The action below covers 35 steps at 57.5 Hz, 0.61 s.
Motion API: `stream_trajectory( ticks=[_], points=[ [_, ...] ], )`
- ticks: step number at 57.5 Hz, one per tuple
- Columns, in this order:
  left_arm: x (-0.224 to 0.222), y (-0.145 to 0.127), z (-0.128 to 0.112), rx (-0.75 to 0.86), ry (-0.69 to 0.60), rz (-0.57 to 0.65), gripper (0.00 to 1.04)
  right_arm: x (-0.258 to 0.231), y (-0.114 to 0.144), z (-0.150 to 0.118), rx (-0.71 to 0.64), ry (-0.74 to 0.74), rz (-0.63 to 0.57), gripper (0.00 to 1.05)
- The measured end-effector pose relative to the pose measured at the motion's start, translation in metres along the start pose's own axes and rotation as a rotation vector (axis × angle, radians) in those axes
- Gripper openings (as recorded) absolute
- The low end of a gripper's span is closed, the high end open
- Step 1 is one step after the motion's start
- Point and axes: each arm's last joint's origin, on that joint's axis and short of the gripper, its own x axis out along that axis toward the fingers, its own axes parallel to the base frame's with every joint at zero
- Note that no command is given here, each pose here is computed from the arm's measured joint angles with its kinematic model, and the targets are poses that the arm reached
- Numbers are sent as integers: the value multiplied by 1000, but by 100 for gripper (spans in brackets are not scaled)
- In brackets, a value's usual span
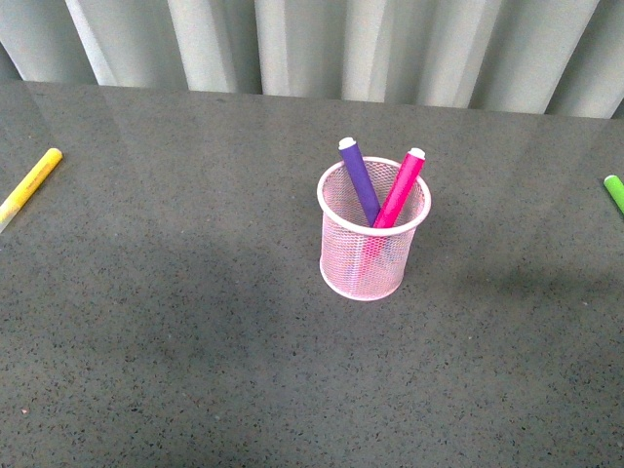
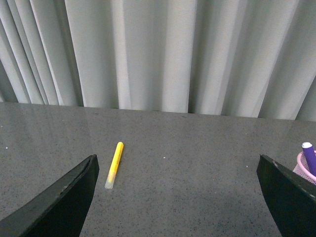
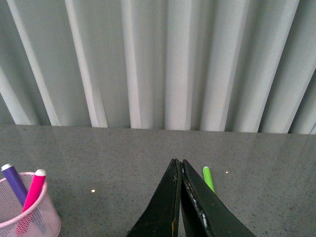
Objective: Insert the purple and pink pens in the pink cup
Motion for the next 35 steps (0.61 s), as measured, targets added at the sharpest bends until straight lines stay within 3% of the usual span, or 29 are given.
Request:
stream_trajectory(
  ticks=[35],
  points=[
    [0,0,0,0,0,0,98,-23,0,5,0,-17,0,3]
  ],
)
